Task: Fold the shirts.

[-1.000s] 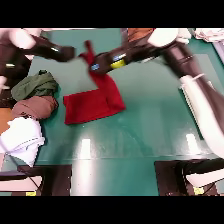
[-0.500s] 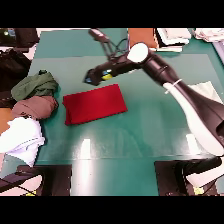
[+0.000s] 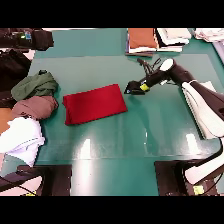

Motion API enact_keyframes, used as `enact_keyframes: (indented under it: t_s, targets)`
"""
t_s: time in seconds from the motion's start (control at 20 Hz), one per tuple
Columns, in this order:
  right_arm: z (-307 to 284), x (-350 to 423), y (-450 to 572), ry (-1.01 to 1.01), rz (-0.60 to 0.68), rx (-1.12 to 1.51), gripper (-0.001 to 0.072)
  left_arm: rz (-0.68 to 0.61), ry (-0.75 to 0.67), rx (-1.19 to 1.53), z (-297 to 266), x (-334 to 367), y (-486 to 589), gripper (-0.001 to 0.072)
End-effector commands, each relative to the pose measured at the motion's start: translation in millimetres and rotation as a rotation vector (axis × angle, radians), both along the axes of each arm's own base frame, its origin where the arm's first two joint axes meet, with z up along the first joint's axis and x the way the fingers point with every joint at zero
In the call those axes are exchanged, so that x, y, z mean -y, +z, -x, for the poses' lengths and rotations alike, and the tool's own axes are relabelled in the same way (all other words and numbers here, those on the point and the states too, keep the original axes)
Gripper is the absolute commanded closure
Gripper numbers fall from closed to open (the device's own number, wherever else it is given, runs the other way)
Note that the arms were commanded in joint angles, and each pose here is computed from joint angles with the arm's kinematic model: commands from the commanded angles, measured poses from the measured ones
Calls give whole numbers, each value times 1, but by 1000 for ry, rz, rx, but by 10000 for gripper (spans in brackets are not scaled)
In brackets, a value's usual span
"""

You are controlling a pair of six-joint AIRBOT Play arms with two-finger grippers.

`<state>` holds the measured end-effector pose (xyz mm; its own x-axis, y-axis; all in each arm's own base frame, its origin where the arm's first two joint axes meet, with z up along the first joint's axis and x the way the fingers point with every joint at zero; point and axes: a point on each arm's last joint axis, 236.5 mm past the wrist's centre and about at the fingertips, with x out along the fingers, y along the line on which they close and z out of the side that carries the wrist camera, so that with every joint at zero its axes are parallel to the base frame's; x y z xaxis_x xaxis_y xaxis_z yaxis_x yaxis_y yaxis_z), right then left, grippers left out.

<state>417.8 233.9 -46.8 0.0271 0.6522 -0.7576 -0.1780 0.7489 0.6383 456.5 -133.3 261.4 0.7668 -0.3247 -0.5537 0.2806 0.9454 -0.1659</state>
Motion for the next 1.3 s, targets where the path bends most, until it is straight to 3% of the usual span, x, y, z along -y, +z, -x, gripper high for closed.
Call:
enact_keyframes:
  t_s: [0.0,0.2,0.3,0.35,0.45,0.6,0.85,1.0,1.25]
  targets:
    - [8,-31,-29,-4,-87,-103,124,1,-4,-6,-1,2,-3,682]
    - [0,-107,-31,53,-172,-59,168,11,-9,-9,0,5,-2,682]
    - [-4,-139,-26,103,-196,4,545,36,-21,-13,1,10,-1,683]
    - [-7,-150,-19,127,-195,51,636,51,-28,-16,2,13,0,683]
    - [-25,-157,8,115,-214,144,691,54,-44,-16,5,20,0,683]
    - [-63,-109,57,86,-132,319,691,37,-107,-14,15,49,-1,684]
    - [-102,84,128,-131,155,425,692,18,-224,6,35,94,1,683]
    - [-95,217,162,-353,302,421,692,23,-239,4,39,100,1,683]
    - [-50,373,186,-675,383,351,692,31,-233,18,36,100,4,683]
